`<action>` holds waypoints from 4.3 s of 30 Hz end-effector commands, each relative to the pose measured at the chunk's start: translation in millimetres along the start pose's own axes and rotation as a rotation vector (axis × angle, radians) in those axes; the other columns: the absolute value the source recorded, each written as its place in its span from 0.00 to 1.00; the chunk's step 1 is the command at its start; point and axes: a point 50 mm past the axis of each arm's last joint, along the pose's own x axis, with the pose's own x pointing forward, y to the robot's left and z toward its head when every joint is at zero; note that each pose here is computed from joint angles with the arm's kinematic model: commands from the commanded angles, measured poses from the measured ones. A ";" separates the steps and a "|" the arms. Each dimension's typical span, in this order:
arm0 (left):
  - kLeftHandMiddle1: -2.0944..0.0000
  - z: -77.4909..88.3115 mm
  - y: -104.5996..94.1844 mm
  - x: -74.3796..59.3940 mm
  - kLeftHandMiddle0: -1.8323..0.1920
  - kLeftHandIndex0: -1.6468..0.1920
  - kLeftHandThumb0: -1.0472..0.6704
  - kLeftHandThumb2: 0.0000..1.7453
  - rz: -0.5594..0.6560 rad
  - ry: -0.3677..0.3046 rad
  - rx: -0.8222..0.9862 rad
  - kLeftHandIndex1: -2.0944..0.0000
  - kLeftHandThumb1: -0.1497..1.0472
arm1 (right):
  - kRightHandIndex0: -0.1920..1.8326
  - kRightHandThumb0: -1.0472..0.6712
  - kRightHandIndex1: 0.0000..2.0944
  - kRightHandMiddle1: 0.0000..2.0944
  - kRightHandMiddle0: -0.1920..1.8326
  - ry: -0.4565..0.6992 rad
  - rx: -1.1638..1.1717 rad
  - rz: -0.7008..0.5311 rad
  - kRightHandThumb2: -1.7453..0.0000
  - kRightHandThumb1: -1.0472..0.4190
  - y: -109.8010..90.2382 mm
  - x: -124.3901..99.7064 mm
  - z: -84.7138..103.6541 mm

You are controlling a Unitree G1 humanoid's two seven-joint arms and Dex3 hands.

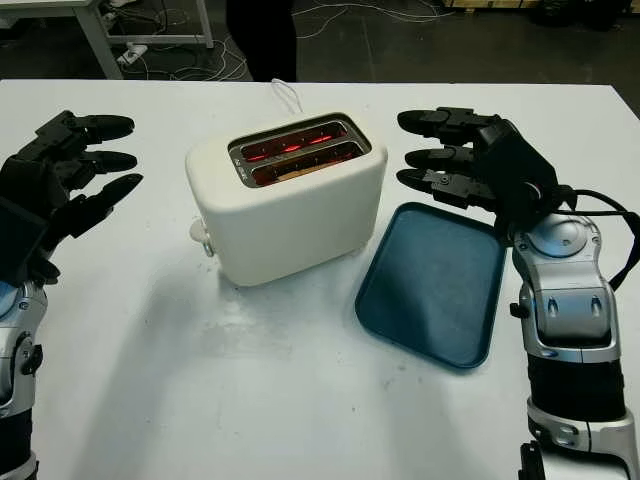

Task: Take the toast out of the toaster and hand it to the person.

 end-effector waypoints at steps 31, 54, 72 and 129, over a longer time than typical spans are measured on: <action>0.52 -0.3 1.5 -3.2 0.77 0.70 0.16 0.05 0.005 -0.011 -0.013 0.66 0.89 | 0.35 0.54 0.28 0.01 0.44 -0.024 -0.013 0.002 1.00 0.14 -0.5 -2.3 4.3; 0.50 2.1 1.0 0.6 0.75 0.69 0.13 0.10 0.035 -0.024 0.088 0.65 0.89 | 0.31 0.57 0.33 0.00 0.44 -0.056 -0.027 -0.003 1.00 0.12 -4.1 -1.5 8.9; 0.50 2.0 -0.8 -2.4 0.75 0.70 0.11 0.09 0.038 -0.004 0.055 0.63 0.89 | 0.42 0.69 0.41 0.07 0.56 -0.494 -0.336 0.041 1.00 0.35 -11.4 36.1 123.4; 0.52 -4.5 -2.0 -3.3 0.75 0.70 0.10 0.07 0.032 0.038 0.032 0.65 0.89 | 0.47 0.43 0.36 0.01 0.59 -0.350 -1.003 0.436 1.00 0.25 78.1 80.0 67.5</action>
